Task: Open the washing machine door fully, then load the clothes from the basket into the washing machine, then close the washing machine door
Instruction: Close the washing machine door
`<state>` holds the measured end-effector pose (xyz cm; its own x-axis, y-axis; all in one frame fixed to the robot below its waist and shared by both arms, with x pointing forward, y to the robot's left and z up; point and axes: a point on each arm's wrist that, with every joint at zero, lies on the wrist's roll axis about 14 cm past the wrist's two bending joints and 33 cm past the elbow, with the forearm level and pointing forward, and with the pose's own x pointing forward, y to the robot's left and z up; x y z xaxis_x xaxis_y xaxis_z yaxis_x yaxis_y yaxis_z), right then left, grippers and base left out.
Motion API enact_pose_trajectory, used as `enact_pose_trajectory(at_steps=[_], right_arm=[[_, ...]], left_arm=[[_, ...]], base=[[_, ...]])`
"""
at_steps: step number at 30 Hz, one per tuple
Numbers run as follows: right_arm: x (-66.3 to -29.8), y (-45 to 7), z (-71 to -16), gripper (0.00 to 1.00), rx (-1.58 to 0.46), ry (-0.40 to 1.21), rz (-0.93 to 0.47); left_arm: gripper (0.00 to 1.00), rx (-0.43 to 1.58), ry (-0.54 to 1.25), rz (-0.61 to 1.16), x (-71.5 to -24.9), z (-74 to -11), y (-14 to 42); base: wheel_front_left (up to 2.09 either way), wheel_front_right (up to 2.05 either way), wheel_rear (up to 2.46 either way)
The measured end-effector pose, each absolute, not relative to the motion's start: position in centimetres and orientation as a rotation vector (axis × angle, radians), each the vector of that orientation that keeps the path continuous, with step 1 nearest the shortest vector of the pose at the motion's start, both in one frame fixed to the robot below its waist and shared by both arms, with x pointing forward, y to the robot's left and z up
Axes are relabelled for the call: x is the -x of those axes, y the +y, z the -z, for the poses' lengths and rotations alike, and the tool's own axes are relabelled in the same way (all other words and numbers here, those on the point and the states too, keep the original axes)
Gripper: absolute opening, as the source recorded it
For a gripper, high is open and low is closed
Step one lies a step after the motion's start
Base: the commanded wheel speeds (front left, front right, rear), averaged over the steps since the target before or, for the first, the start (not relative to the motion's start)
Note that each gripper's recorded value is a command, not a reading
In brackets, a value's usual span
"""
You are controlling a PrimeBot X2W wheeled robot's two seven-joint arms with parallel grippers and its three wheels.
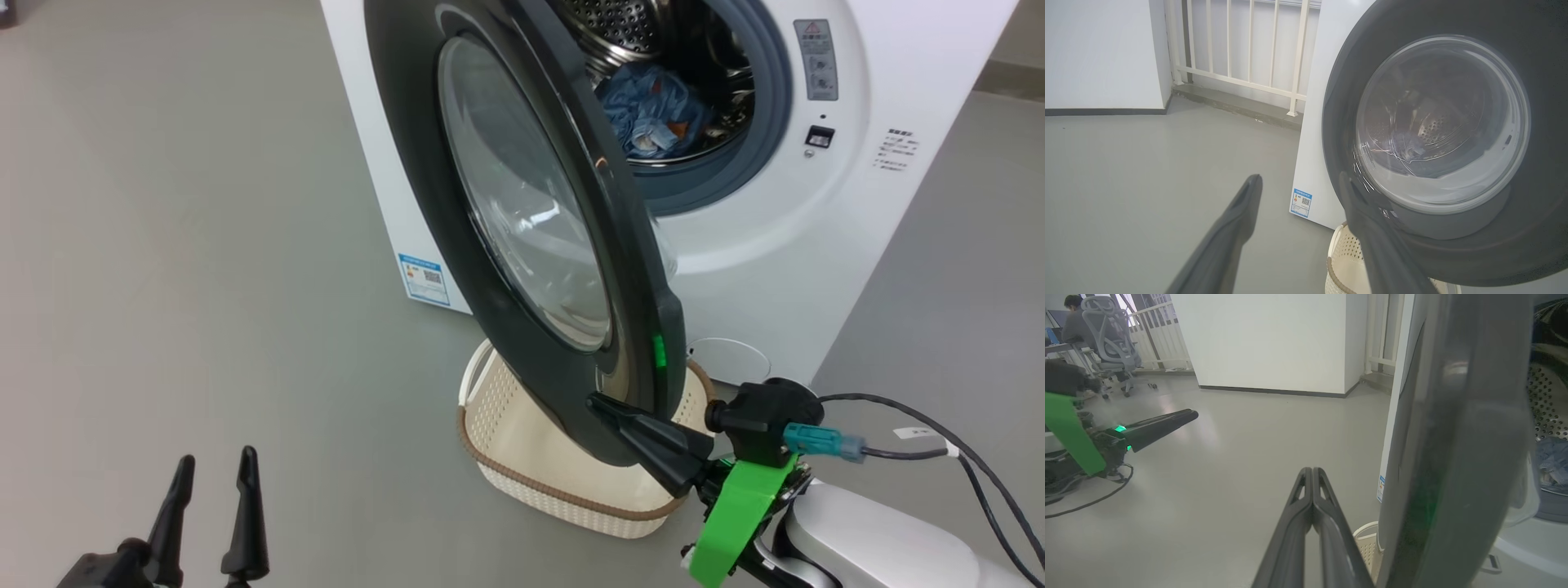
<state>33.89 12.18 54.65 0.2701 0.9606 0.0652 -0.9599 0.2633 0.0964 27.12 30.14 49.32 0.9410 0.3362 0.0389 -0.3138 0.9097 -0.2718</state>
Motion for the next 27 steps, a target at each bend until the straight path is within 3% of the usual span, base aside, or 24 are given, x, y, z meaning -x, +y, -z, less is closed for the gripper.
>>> enact_pose_trajectory(at_steps=[9,27], right_arm=[[-34.8,12.4,-50.7,0.00,-0.080,0.135,-1.297],[-39.6,10.0,-49.5,0.00,-0.086,0.162,-1.175]], left_arm=[[1.00,0.277,-0.069,-0.367,-26.8,-48.7,30.4],[1.00,0.271,-0.061,-0.366,-28.1,-48.8,30.5]], base=[[0.00,0.00,0.00],[0.00,0.00,0.00]])
